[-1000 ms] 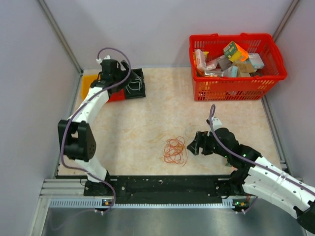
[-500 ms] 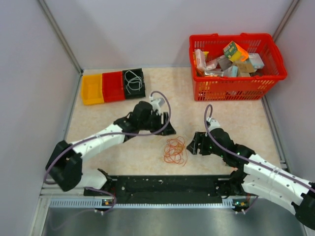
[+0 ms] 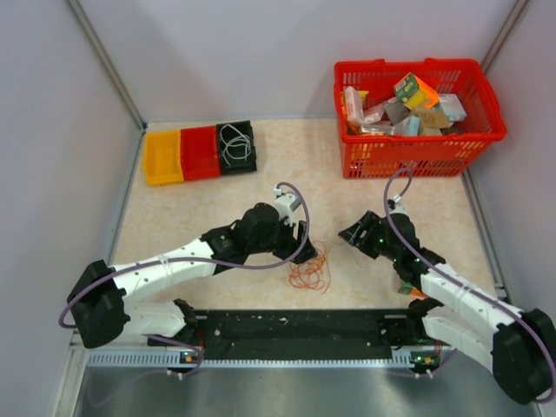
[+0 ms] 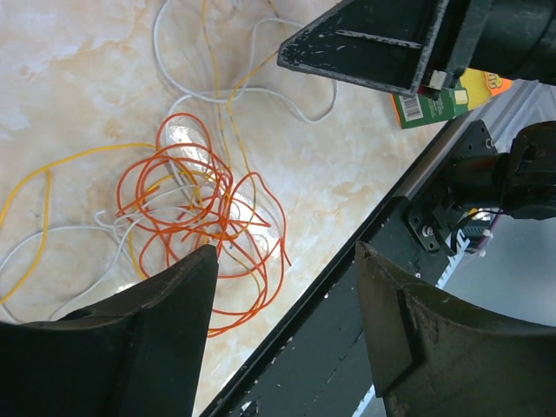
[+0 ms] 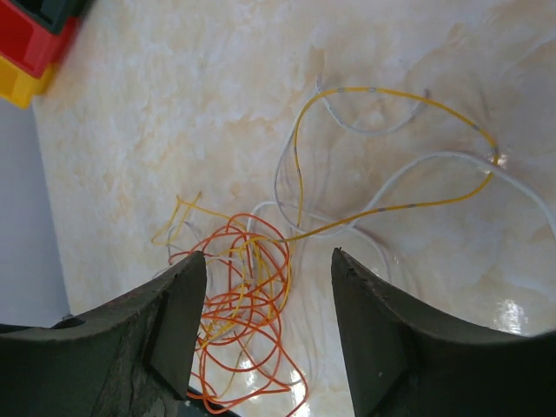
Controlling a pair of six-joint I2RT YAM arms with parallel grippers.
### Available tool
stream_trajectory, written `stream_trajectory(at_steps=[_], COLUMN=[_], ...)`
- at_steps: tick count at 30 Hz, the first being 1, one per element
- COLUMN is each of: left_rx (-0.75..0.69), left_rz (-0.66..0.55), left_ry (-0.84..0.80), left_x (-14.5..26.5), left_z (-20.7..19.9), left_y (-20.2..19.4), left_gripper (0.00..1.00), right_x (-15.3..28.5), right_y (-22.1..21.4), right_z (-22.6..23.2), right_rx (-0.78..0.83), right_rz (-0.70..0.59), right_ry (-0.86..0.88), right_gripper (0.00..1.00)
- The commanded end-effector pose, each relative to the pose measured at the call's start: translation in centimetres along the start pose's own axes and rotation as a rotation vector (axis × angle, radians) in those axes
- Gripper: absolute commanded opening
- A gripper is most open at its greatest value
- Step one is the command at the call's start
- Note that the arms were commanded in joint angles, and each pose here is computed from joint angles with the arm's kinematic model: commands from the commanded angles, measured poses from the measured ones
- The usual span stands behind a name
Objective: Untangle the cables
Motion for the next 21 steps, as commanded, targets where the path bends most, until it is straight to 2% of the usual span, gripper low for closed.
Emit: stream_trajectory(at_steps=[1, 6, 12, 13, 15, 16, 18, 21], left_rx=[0.001, 0.018, 0.010, 0.008, -0.001, -0.002, -0.010, -0.019], left_rz=[-0.092, -0.094, -0.093, -0.093, -0.095, -0.098, -0.108, -0.150], left_ry=[-0.040, -0.043, -0.052, -0.050, -0.048, -0.045, -0.041, -0.027], left_x=[1.1, 1.6, 1.6, 1.7, 1.8, 1.9, 2.2, 2.9], left_z=[-1.1, -1.2, -1.6, -1.6, -1.7, -1.7, -1.8, -2.0], left_y=[1.5, 1.3, 1.4, 1.4, 1.6, 1.7, 1.9, 2.9], left_gripper=[0.69, 0.70, 0.71, 0.71, 0.71, 0.71, 0.71, 0.71], right_x=[-1.4, -2.7, -4.7, -5.1, -5.5, -5.4, -4.8, -1.8], right_y=[0.9, 0.0, 1.4, 1.7, 1.9, 2.2, 3.2, 6.1], right_z=[3.4, 3.1, 2.0, 2.2, 3.0, 3.8, 5.8, 9.1], right_rx=[-0.114, -0.192, -0.117, -0.112, -0.106, -0.091, -0.047, 0.027], right_rz=[0.035, 0.059, 0.016, 0.016, 0.022, 0.027, 0.029, -0.016], right_ry=[0.154, 0.163, 0.060, 0.062, 0.106, 0.137, 0.209, 0.301], right_gripper=[0.58, 0.56, 0.47, 0.42, 0.14, 0.06, 0.00, 0.00])
Point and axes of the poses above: each gripper's point midway between its finger pads, its own x axis back along the fingers, its own z axis along the line the jaws close on, y = z × x, the point moved 2 cm from there along x, back along the fingers, and after that the axes turned 10 degrees about x, right-handed, at the moved point
